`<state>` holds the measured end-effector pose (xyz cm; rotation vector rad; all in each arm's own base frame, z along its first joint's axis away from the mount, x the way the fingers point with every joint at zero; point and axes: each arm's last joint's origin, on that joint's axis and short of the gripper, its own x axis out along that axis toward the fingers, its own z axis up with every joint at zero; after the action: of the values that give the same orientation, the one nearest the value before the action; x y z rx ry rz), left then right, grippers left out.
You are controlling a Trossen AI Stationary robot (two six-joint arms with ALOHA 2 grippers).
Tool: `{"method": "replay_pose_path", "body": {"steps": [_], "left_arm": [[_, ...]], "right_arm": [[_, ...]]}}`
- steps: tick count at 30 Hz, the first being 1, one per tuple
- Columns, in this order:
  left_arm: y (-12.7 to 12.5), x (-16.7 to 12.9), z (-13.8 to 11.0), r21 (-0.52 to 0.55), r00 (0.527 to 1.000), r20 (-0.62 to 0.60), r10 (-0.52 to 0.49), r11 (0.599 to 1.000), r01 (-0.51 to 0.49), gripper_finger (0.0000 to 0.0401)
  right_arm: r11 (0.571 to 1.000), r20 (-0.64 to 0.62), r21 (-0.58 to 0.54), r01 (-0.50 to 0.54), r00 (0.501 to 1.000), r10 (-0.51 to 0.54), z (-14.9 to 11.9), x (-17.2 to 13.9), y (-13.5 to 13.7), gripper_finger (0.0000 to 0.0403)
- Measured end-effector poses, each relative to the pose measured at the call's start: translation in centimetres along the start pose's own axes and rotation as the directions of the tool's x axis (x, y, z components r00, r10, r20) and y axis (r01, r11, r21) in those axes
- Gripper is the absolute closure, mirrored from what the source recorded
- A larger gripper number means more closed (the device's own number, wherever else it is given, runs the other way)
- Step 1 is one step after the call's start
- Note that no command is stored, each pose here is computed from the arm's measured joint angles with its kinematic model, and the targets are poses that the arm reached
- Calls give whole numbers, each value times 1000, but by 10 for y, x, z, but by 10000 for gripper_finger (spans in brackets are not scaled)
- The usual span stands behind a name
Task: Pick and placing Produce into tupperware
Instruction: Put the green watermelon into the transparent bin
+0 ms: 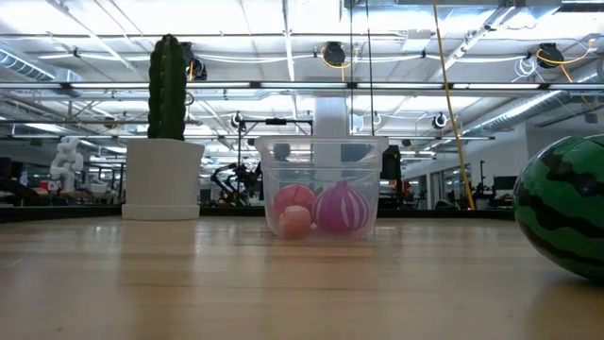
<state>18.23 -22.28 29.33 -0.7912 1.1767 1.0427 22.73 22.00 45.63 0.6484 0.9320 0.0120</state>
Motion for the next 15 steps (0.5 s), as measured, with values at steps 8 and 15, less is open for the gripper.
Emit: {"method": "replay_pose_path", "body": {"steps": [8, 15], "left_arm": [[1, 0, -2, 13, 1000, 6, -3, 1000, 3, 148], [1, 0, -1, 38, 1000, 18, -11, 999, 10, 148]], "right_arm": [[965, -104, -130, 228, 965, -242, -23, 62, -8, 117], [956, -145, -9, 294, 945, -292, -36, 108, -23, 117]]}}
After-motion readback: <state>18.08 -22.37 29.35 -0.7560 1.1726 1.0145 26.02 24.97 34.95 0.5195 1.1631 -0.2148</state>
